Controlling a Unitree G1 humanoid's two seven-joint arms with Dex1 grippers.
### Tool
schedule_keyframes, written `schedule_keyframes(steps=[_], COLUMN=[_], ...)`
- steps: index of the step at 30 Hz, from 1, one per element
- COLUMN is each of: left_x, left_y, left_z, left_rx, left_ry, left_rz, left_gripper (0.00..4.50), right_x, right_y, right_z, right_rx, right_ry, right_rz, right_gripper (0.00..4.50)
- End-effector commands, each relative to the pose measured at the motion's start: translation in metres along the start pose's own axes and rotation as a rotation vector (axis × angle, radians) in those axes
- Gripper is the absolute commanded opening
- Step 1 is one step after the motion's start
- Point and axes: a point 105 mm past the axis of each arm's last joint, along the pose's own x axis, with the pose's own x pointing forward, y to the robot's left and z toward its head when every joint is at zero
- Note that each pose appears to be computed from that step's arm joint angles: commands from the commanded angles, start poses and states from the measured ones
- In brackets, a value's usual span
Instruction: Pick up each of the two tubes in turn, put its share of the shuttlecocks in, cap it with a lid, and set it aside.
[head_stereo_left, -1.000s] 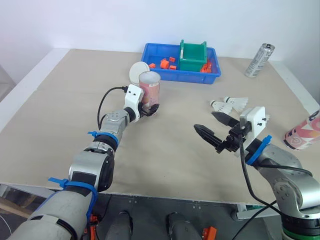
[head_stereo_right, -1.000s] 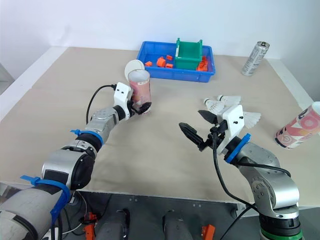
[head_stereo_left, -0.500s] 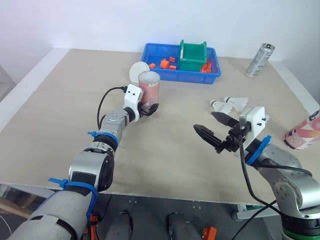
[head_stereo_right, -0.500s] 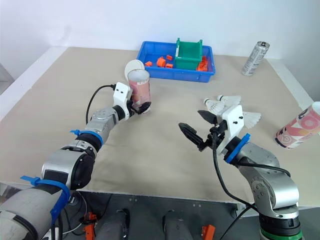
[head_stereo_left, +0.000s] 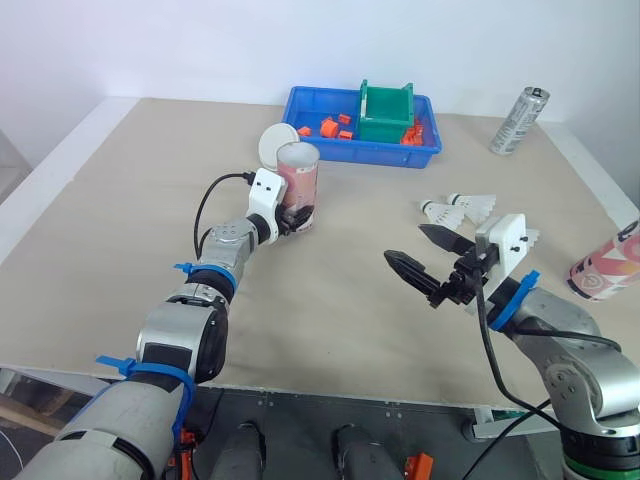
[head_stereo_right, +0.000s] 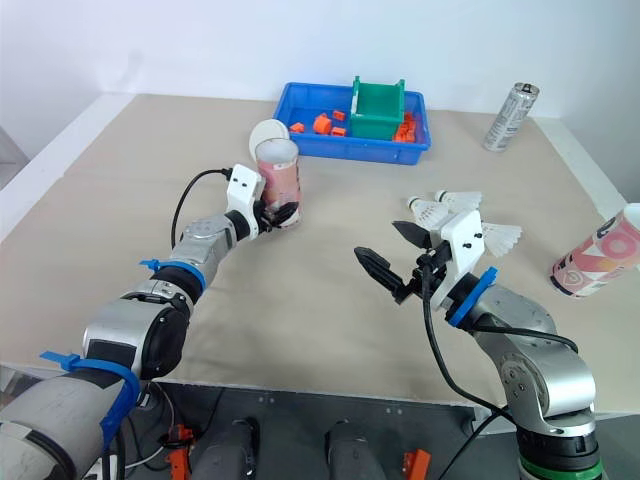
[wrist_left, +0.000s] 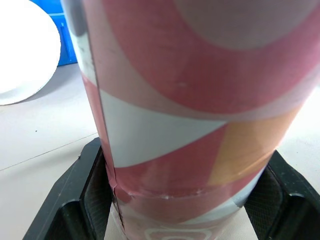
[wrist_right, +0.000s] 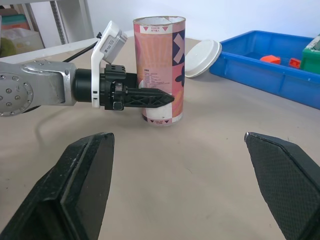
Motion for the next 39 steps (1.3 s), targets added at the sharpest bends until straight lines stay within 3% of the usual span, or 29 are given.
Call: schedule_keyframes(steps=[1, 6, 11, 14, 18, 24, 39], left_x=[-0.005, -0.026, -0.075, -0.103, -0.133, -0.164, -0.167], left_y=[0.007, -0.001, -0.006, -0.007, -0.006, -0.019, -0.029], left_z=[0.022, 0.033, 0.03, 0.031, 0.026, 0.013, -0.004], left_rx=[0.075, 0.157, 0.298, 0.383, 0.493, 0.517, 0.475], left_ry=[-0.068, -0.048, 0.151, 0.247, 0.387, 0.521, 0.555], left_rz=[-0.034, -0.326, -0.71, -0.842, -0.91, -1.04, -1.092], left_gripper=[3.32, 3.32, 3.32, 3.32, 3.32, 3.32, 3.32], right_x=[-0.004, -0.012, -0.011, -0.008, 0.0, 0.01, 0.051], right_y=[-0.003, -0.034, -0.062, -0.066, -0.07, -0.095, -0.132], right_z=[0.011, 0.002, -0.016, -0.024, -0.04, -0.059, -0.081], right_rx=[-0.033, -0.057, -0.072, -0.06, -0.063, -0.058, -0.11], right_ry=[-0.036, 0.002, 0.05, 0.055, 0.077, 0.099, 0.155], right_rz=[-0.015, -0.183, -0.373, -0.429, -0.483, -0.57, -0.528], right_gripper=[4.5, 4.5, 4.5, 4.5, 4.5, 4.5, 4.5])
